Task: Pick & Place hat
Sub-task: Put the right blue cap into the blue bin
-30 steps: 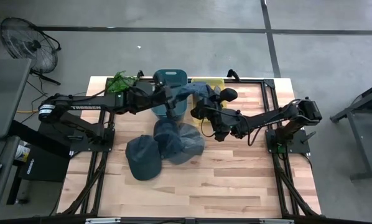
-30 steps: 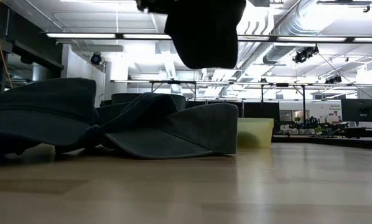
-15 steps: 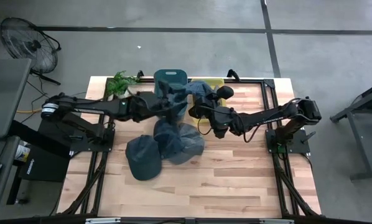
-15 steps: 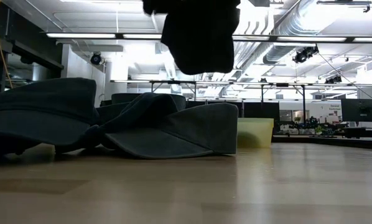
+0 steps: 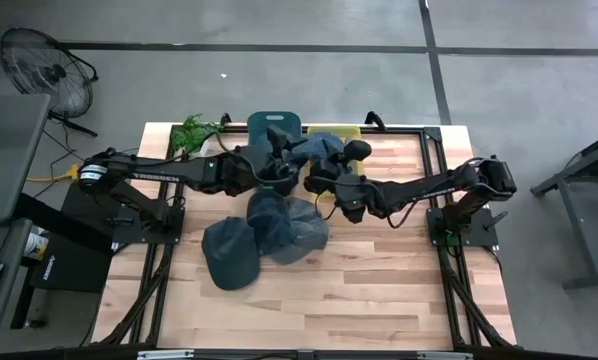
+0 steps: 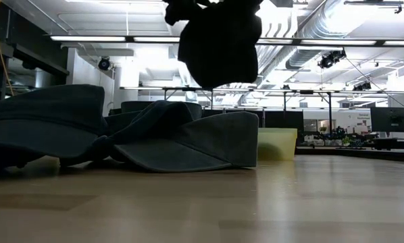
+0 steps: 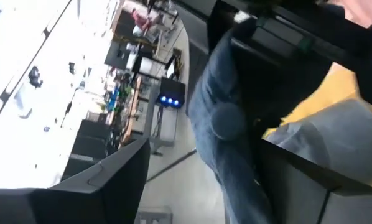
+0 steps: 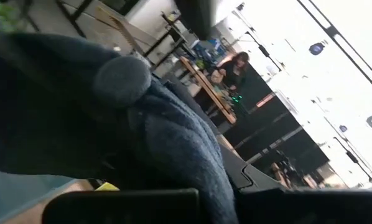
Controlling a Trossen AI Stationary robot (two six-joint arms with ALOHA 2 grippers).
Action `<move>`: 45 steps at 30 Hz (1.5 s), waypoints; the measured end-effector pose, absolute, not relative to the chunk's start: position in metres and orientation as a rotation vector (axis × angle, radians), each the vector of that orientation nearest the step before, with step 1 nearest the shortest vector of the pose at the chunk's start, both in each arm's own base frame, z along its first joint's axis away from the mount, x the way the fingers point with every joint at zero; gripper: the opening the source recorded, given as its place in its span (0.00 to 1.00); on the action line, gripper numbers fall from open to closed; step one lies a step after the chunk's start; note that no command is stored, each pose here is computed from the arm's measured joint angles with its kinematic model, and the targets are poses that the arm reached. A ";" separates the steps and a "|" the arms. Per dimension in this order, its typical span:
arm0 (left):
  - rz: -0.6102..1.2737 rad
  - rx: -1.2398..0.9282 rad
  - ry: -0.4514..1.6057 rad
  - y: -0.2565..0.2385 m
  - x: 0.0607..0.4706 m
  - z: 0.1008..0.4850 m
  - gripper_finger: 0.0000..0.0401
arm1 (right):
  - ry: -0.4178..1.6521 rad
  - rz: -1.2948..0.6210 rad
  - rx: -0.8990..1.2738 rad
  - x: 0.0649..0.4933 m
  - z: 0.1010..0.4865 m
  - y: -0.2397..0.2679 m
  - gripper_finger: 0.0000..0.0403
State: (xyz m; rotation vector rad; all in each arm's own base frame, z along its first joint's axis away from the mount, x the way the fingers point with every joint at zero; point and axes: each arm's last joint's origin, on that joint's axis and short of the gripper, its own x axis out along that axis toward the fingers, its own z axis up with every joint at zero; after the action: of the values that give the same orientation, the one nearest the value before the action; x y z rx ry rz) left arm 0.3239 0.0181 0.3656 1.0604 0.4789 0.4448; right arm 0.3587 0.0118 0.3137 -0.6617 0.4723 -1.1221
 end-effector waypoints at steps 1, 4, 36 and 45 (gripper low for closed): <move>0.438 1.066 0.472 0.018 0.324 0.366 0.68 | 0.473 -1.113 -0.661 0.359 0.313 0.012 0.00; 0.429 1.071 0.462 0.018 0.324 0.366 0.62 | 0.473 -1.094 -0.653 0.359 0.310 0.013 0.00; 0.454 1.051 0.530 0.019 0.326 0.359 0.01 | 0.463 -1.013 -0.675 0.360 0.309 0.020 0.05; 0.504 1.053 0.577 0.020 0.324 0.357 0.00 | 0.415 -1.072 -0.613 0.352 0.321 0.025 0.38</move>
State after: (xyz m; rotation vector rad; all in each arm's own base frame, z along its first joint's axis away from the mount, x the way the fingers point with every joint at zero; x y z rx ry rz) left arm 0.3244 0.0203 0.3574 1.0529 0.5769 0.5041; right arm 0.3520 0.0248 0.3211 -0.6131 0.4151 -1.0715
